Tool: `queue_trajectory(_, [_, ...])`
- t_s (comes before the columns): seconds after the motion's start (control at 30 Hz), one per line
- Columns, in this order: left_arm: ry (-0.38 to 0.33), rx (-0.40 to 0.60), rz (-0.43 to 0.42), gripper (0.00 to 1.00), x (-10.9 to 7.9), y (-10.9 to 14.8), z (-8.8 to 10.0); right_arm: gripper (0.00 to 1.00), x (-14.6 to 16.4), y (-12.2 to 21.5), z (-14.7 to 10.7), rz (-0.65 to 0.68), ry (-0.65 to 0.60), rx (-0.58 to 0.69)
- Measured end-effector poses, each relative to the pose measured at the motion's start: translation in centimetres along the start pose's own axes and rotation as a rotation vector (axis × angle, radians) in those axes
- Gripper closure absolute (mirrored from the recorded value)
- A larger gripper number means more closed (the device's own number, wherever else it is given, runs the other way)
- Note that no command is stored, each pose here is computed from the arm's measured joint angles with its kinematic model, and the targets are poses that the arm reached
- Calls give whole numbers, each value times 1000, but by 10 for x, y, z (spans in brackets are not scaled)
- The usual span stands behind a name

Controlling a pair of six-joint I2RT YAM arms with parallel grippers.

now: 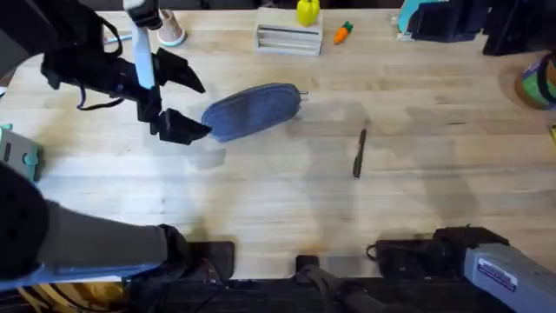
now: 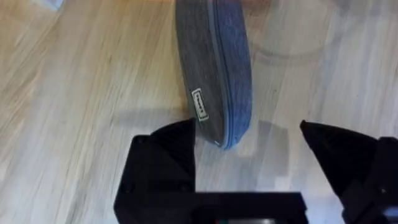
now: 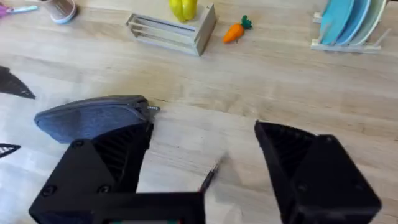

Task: Unzip the bag, pick up the pens from the table one at a time and place them inside, then zip the bag closed.

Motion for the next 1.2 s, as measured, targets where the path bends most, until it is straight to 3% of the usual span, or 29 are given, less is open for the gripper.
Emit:
queue_trajectory(0.33, [12,-54,-75,7,13,-29,-22,7,2,0,0,15,0,1])
queue_trajectory(0.63, [24,-81,-135,7,12,-50,-25,7,0,-7,-1,13,-5,18])
queue_trajectory(1.1, [22,-100,-132,7,14,-51,-23,7,0,-7,-2,13,-6,20])
queue_trajectory(1.13, [20,-101,-128,34,15,-51,-23,7,0,-7,-2,13,-6,20])
queue_trajectory(1.2, [17,-102,-126,335,15,-51,-22,8,0,-7,-2,13,-6,20])
Point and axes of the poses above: each hand's point on the last joint's axis, 136 mm out from that joint toward the fingers, its own y axis back along the fingers, its own x axis along the line the jaws close on, z = x × y, the point moved 2 cm from there along y, back along the fingers, and after that the axes turned 3 degrees about -y, right-handed, at the moved point
